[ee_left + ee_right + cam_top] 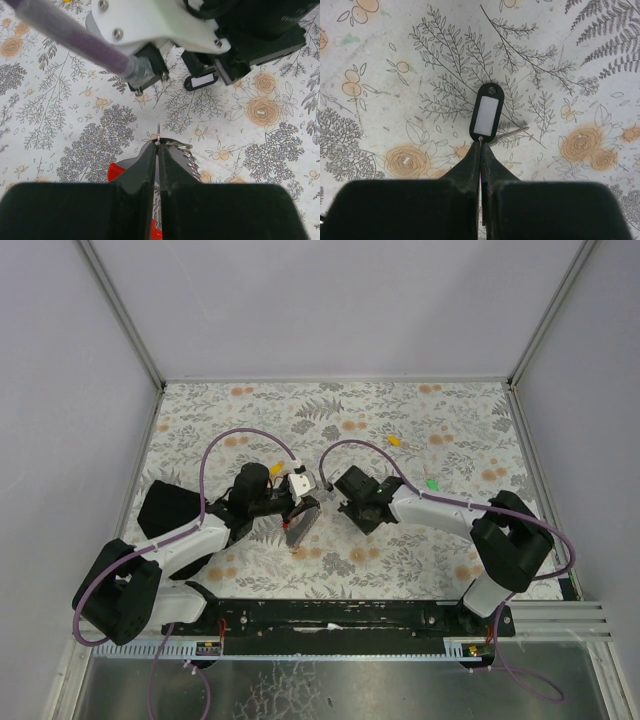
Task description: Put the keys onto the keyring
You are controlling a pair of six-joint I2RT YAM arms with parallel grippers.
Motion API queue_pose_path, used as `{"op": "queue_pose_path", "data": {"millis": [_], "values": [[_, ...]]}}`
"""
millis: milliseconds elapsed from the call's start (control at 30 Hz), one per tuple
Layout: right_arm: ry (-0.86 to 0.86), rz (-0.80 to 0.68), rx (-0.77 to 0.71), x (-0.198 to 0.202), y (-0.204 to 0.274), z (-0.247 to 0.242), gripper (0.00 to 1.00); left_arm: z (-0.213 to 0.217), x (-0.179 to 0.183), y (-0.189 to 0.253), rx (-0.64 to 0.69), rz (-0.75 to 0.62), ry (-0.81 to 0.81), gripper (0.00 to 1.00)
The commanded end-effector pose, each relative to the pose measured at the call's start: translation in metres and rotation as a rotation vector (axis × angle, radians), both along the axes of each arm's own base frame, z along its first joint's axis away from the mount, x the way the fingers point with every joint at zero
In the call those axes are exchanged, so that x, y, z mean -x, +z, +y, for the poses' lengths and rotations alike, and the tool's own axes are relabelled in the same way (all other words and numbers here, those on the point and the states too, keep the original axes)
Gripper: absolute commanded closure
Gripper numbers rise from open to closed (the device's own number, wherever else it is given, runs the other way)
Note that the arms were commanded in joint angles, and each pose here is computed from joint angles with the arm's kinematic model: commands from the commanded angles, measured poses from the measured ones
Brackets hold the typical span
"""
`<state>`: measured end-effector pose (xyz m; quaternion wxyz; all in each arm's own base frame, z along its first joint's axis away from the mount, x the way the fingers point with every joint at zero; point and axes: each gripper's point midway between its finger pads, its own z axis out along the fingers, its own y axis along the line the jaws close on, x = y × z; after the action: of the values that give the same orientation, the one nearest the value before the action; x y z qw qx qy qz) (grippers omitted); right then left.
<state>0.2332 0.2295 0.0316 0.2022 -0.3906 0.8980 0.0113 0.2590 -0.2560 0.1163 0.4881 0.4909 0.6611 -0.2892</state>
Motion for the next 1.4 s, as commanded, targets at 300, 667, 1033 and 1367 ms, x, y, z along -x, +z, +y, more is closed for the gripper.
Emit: {"op": "queue_pose_path", "data": {"millis": [300,667,1033,1367], "values": [[-0.102,0.036,0.078,0.027,0.052,-0.039,1.00,-0.005,-0.007,0.018,0.047,-0.058,-0.009,1.00],[-0.045,0.142,0.117,0.024,0.043,-0.020,1.00,-0.005,-0.007,0.018,0.049,-0.059,-0.011,1.00],[0.042,0.141,0.112,-0.018,0.007,0.030,0.96,-0.004,-0.007,0.020,0.050,-0.066,-0.004,1.00],[0.054,0.103,0.077,-0.038,0.000,0.050,0.89,-0.003,-0.007,0.019,0.048,-0.066,0.001,1.00]]}}
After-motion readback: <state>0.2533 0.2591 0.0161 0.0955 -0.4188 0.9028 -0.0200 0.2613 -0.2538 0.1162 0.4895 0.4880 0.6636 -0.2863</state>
